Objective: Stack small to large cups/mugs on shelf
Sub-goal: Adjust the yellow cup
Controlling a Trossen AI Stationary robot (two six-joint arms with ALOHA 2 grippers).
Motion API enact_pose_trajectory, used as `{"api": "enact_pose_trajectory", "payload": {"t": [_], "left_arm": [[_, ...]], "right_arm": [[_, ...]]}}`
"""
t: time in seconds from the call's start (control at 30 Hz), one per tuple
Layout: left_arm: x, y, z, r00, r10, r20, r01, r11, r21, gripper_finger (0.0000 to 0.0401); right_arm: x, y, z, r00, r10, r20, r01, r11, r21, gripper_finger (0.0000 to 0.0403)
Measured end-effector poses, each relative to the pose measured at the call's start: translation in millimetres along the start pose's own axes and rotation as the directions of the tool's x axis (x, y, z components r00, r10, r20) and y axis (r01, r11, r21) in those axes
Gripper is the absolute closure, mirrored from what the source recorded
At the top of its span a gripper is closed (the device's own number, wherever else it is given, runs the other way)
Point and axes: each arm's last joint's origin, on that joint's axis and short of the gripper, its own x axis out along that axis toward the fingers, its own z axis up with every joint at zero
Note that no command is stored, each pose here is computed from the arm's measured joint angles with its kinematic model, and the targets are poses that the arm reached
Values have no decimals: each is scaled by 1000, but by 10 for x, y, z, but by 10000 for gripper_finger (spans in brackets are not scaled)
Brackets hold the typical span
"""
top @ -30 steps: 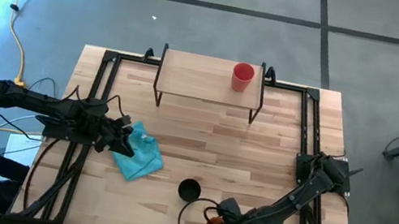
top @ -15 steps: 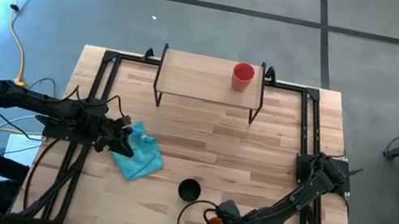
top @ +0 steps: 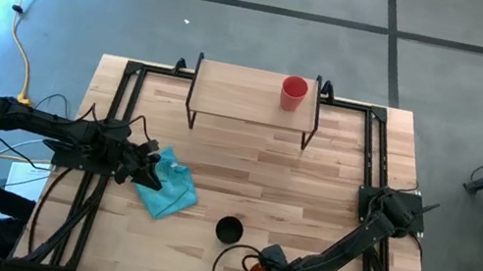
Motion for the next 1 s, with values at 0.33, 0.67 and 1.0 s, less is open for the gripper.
{"api": "enact_pose_trajectory", "payload": {"t": [0.33,0.67,1.0], "left_arm": [[0,0,0,1000,1,2,-1,1000,0,345],[0,5,6,1000,16,21,-16,1000,-9,345],[0,6,8,999,22,28,-21,1000,-16,345]], "right_arm": [[-165,51,9,998,55,38,-54,998,-43,285],[-406,-136,58,988,-123,91,128,990,-53,281],[-394,-126,84,985,-114,130,127,987,-101,281]]}}
